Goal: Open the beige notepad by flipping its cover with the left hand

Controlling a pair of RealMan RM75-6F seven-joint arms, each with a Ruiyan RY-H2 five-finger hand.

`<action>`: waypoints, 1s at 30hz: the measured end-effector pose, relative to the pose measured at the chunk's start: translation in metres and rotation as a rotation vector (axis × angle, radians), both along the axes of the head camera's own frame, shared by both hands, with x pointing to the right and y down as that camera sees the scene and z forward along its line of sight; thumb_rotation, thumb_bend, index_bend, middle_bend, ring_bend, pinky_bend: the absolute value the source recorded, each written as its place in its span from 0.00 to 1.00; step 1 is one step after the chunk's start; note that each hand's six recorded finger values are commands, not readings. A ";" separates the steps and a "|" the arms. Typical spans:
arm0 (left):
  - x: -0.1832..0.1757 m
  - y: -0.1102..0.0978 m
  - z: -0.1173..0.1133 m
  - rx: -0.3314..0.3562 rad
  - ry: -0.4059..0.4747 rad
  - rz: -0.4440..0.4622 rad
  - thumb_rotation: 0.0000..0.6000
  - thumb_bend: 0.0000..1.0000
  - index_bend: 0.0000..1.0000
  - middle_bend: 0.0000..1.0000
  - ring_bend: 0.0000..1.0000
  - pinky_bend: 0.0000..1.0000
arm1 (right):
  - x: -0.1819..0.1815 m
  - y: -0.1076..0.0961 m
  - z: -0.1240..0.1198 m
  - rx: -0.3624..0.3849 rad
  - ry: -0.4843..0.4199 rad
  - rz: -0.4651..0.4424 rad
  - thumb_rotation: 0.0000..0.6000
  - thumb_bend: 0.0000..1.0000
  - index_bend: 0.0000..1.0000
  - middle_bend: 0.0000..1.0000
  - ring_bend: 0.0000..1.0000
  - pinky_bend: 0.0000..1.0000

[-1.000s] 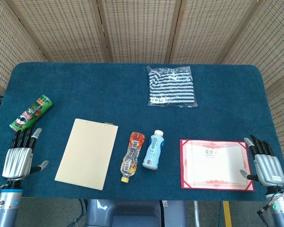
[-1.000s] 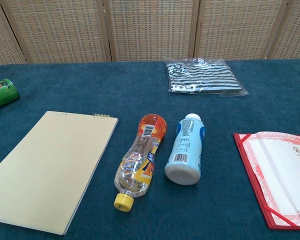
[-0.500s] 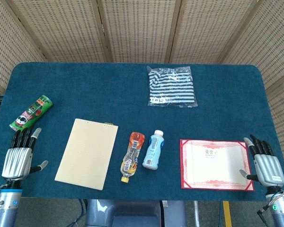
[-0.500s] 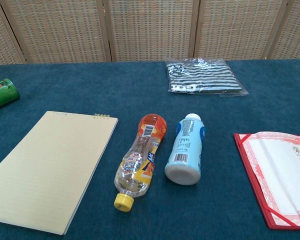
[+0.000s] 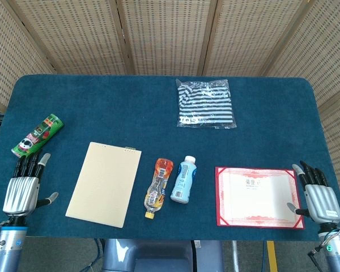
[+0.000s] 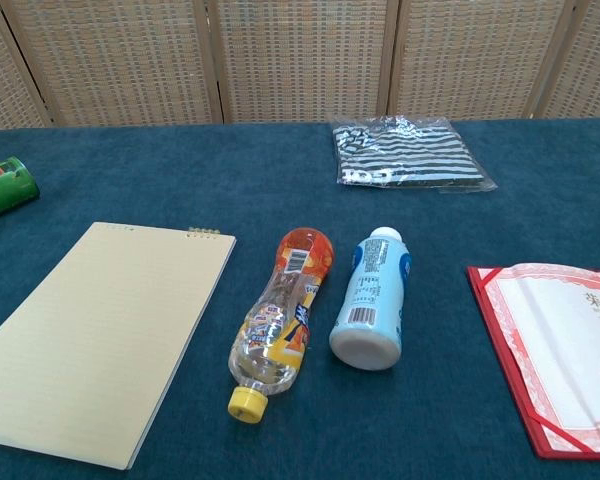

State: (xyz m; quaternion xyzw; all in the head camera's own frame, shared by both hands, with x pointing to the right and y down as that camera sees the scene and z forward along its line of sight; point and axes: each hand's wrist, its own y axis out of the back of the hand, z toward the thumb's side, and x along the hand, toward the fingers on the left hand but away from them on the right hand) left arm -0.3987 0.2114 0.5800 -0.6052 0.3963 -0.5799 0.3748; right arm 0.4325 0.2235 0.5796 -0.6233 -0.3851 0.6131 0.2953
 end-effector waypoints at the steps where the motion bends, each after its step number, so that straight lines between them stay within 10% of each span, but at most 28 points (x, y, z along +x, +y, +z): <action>1: 0.000 0.000 0.000 0.000 0.001 0.000 1.00 0.00 0.00 0.00 0.00 0.00 | 0.000 0.000 0.000 0.000 0.000 0.000 1.00 0.21 0.03 0.00 0.00 0.00; 30: 0.043 0.028 0.024 -0.080 0.046 0.157 1.00 0.16 0.00 0.00 0.00 0.00 | 0.004 -0.001 -0.004 0.006 -0.014 0.016 1.00 0.21 0.03 0.00 0.00 0.00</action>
